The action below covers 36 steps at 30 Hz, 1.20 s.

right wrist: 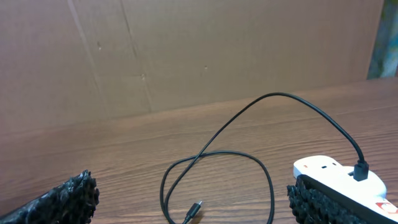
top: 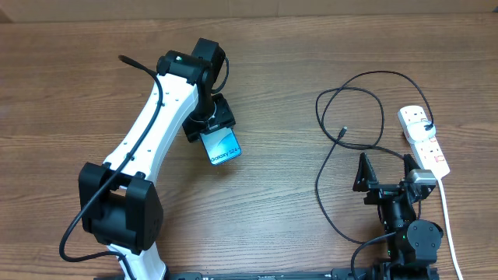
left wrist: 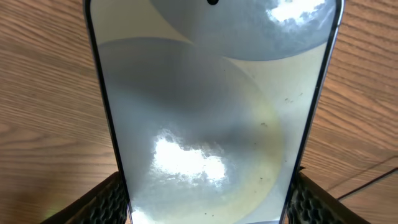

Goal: Plug charger to phone and switch on socket
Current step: 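Lift the phone with the left gripper and tilt it upright, then swing the right gripper toward the phone held by the left gripper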

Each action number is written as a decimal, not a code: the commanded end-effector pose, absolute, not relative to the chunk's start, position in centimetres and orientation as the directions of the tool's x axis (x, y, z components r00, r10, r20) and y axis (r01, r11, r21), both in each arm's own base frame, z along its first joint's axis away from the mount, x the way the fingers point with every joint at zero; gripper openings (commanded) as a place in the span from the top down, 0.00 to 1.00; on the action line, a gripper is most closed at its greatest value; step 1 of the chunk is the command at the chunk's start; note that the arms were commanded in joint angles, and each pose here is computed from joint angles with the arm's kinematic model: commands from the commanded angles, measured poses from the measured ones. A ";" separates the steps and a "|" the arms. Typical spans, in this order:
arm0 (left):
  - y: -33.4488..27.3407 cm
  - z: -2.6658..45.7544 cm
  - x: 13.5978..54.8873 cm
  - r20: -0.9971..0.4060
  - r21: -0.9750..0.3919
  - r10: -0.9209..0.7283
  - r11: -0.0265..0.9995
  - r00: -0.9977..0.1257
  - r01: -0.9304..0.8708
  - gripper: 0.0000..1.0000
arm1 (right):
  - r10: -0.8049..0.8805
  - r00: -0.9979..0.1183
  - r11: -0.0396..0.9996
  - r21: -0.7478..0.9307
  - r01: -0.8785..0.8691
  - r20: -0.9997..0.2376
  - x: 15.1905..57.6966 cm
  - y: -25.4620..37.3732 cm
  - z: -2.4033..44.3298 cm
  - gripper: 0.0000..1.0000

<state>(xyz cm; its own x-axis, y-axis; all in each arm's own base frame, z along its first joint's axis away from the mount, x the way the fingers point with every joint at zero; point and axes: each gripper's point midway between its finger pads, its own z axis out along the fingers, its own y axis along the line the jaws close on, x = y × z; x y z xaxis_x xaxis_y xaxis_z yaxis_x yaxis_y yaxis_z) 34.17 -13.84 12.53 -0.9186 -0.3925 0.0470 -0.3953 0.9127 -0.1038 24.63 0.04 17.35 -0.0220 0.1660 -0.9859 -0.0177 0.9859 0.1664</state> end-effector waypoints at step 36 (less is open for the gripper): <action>-18.4 14.5 35.3 0.147 -0.325 -0.436 0.826 -0.888 -0.460 0.45 | 0.653 -0.704 0.336 0.940 -0.061 -0.279 21.0 11.3 12.8 0.01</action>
<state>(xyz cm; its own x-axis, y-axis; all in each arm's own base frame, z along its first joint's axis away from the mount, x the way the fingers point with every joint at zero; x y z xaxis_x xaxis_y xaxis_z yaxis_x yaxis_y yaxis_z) 34.90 -17.16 13.23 -0.8851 -0.4470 0.1298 -0.4654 0.8439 -0.2668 20.27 11.94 14.00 -0.7223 0.6315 -0.2819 -0.1112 0.2963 0.9486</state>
